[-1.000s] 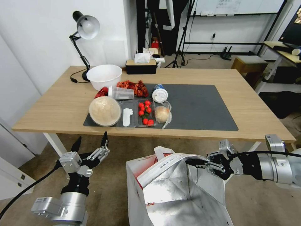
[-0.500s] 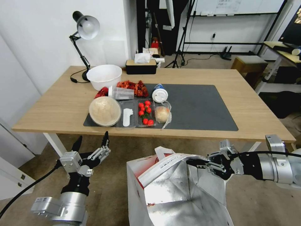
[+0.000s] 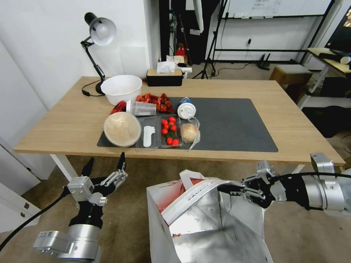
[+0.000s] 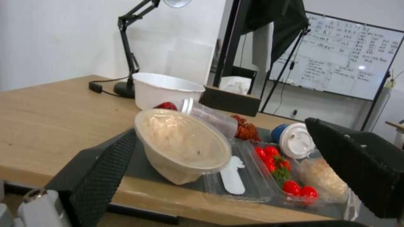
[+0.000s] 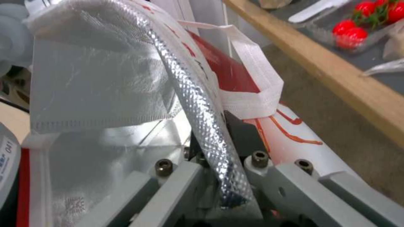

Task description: Pick up the food delivery bag from the floor and place it on the table.

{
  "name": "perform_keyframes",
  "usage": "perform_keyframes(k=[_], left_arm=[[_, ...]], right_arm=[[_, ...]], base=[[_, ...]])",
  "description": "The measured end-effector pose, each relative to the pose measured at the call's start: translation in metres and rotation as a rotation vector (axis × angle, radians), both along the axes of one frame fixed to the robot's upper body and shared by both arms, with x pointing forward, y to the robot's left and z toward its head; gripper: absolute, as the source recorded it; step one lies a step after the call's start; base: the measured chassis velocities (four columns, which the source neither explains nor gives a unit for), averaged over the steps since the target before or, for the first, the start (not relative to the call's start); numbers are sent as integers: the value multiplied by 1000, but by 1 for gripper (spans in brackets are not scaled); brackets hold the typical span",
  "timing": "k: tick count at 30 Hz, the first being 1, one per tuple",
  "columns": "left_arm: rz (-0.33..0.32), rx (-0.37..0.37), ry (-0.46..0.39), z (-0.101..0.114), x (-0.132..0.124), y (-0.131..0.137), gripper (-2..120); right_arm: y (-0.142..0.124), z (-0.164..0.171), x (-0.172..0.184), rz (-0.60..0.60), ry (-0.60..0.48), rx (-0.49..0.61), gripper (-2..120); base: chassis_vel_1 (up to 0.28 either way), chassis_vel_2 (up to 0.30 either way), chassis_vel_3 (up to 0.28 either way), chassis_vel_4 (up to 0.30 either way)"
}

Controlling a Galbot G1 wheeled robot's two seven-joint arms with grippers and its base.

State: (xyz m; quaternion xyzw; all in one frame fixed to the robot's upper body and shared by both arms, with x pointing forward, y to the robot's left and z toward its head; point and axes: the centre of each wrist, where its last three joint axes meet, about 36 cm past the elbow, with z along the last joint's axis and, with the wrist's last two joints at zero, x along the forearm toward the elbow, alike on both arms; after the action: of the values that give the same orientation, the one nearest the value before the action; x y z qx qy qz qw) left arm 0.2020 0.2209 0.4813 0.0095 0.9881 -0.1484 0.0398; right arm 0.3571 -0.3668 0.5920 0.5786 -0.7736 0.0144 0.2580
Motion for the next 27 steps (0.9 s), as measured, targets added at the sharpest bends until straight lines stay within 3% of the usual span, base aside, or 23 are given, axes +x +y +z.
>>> perform_keyframes(k=[8, 16, 20, 27], left_arm=[[5, 12, -10, 1, 1, 4, 100], [5, 6, -19, 2, 6, 4, 100], [1, 6, -18, 1, 8, 5, 100], [5, 4, -16, 4, 3, 4, 100]], right_arm=[[0, 27, 9, -7, -2, 13, 0], [6, 77, 16, -17, -22, 68, 0], [4, 103, 20, -28, -79, 75, 0], [-13, 147, 21, -115, -163, 182, 0]], base=[[0, 0, 0, 0], [0, 0, 0, 0], [0, 0, 0, 0], [0, 0, 0, 0]])
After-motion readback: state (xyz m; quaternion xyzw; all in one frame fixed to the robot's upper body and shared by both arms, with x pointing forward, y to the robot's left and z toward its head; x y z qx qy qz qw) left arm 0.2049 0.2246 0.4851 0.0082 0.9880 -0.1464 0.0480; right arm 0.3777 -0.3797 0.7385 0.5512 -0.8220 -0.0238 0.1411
